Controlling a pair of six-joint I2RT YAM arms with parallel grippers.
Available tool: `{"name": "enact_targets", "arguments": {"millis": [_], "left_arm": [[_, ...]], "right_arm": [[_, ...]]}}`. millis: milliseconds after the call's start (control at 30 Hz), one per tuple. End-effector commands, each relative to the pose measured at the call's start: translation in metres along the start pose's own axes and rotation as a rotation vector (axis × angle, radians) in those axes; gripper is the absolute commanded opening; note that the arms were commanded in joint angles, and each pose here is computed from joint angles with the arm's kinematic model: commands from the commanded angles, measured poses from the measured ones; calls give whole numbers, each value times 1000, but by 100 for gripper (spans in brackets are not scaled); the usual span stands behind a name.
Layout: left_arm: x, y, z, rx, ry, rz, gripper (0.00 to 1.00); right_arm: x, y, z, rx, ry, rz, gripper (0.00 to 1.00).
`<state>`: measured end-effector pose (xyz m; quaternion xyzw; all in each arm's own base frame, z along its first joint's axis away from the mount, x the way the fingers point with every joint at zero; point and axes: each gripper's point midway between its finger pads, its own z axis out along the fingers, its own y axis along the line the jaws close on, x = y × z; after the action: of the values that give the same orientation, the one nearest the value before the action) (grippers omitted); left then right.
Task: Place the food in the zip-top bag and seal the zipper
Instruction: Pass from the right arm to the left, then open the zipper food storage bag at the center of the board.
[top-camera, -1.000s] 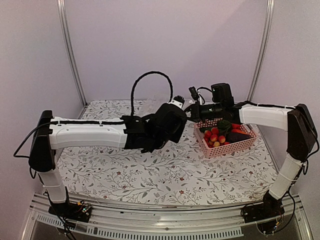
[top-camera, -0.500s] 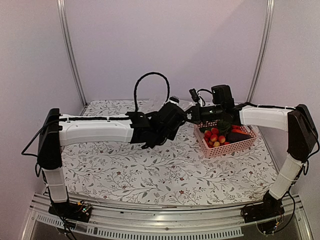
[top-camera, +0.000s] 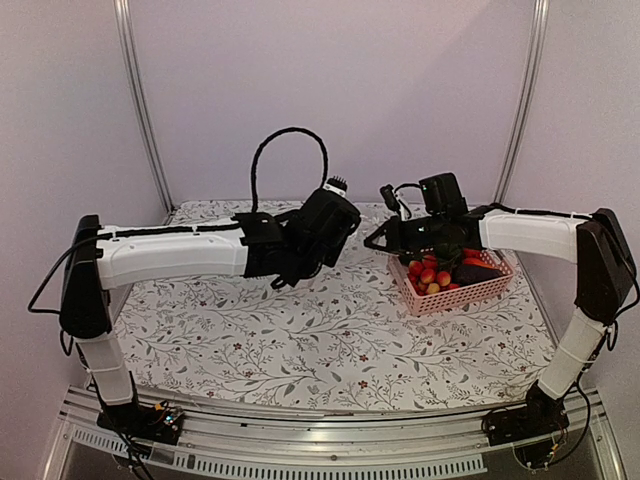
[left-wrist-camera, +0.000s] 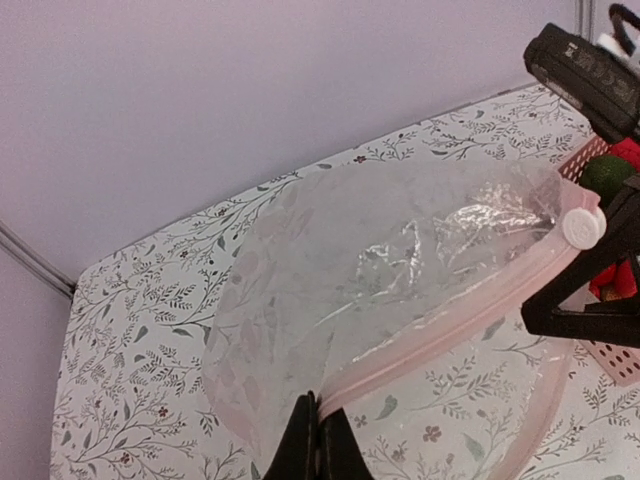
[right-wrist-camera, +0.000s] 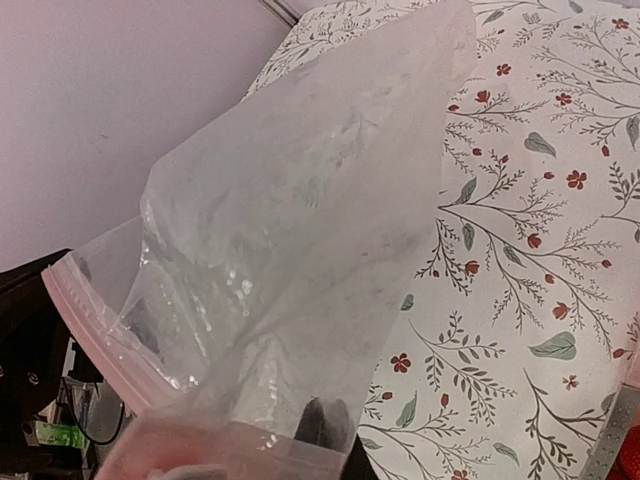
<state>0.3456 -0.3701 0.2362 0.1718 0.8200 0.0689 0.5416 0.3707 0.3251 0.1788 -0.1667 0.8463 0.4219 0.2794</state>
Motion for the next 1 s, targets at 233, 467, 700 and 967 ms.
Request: {"name": "enact_targets", "arguments": {"millis": [233, 467, 700, 967], "left_arm": [[-7, 32, 12, 19, 113, 202, 0], [-16, 41, 13, 83, 170, 284, 0], [-9, 35, 18, 162, 203, 186, 0], [1, 27, 17, 239, 230, 141, 0]], "right_arm": [[-21, -39, -14, 220, -47, -119, 0], [-34, -32, -27, 226, -86, -193, 5], [-38, 73, -67, -173, -94, -469, 49], [-7, 136, -116, -311, -88, -913, 43]]}}
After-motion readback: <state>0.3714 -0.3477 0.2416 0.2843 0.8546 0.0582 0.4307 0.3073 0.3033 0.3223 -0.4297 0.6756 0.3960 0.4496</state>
